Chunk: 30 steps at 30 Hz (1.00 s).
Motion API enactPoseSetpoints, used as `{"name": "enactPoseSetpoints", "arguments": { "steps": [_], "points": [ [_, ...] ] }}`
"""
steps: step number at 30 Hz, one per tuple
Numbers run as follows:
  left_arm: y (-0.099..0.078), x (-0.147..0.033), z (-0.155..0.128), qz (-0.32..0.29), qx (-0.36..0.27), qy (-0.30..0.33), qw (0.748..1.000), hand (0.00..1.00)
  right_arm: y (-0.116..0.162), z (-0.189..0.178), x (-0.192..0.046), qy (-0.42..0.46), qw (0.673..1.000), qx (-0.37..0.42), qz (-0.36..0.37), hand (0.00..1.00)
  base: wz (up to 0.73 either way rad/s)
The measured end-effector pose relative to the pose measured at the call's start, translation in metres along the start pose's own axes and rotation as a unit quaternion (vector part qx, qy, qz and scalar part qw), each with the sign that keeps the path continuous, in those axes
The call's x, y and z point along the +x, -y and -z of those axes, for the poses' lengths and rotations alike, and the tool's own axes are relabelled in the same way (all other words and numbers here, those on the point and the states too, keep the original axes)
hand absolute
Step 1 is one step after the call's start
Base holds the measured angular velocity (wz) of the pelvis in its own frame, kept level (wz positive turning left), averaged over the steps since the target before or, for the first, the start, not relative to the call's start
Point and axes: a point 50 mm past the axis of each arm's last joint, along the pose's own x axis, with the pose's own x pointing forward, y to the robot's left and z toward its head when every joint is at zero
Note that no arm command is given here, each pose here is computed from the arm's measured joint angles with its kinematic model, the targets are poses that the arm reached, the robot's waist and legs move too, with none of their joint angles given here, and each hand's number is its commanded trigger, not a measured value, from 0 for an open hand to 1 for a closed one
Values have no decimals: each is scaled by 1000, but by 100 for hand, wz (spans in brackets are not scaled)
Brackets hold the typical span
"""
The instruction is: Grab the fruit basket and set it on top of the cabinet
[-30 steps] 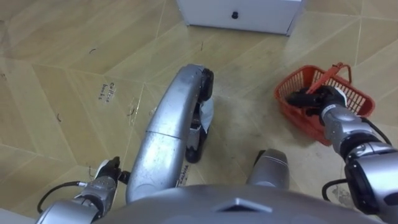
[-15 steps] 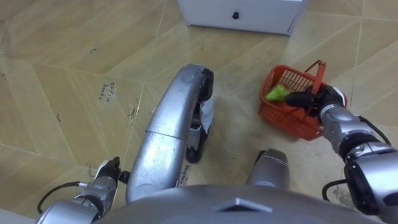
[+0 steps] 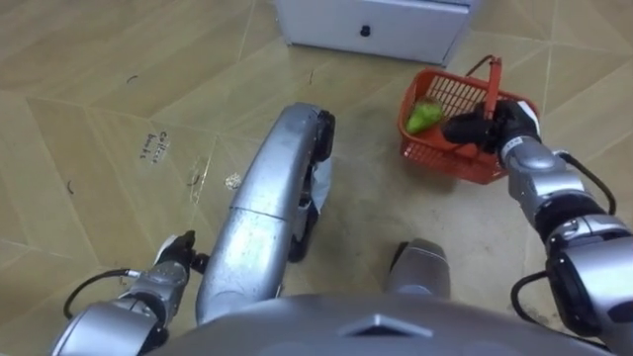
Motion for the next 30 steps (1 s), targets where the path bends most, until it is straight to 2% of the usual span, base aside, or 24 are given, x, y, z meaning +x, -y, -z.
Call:
{"name": "enactPoseSetpoints", "arguments": {
  "steps": [5, 8, 12, 15, 18, 23, 25, 28, 30],
  "points": [
    [-8, 1, -16, -10, 1, 25, 1000, 0, -3, -22, 0, 46, 998, -30, -3, 100, 0],
    [-20, 2, -27, -28, 4, 38, 999, 0, -5, -39, -1, 83, 995, -63, 1, 100, -6],
    [-23, 2, -27, -42, -2, 41, 998, 0, -7, -53, -4, 115, 990, -78, 6, 100, -12],
    [-24, 1, -17, -43, -8, 37, 998, 0, -9, -63, -6, 138, 987, -77, 3, 100, -40],
    [-21, -2, 7, -44, -16, 15, 999, 0, -12, -78, -10, 169, 983, -76, -6, 100, -44],
    [-18, -9, 43, -58, -36, -27, 997, 0, -20, -83, -31, 221, 973, -64, -20, 100, -28],
    [-21, -10, 45, -69, -33, -27, 997, 0, -21, -83, -35, 228, 971, -64, -21, 100, -20],
    [-30, -10, 35, -98, -30, -5, 995, 0, -21, -103, -45, 277, 957, -85, -12, 100, -35],
    [-30, -10, 36, -104, -28, -2, 994, 0, -21, -110, -52, 299, 950, -89, -13, 100, -33]
  ]
}}
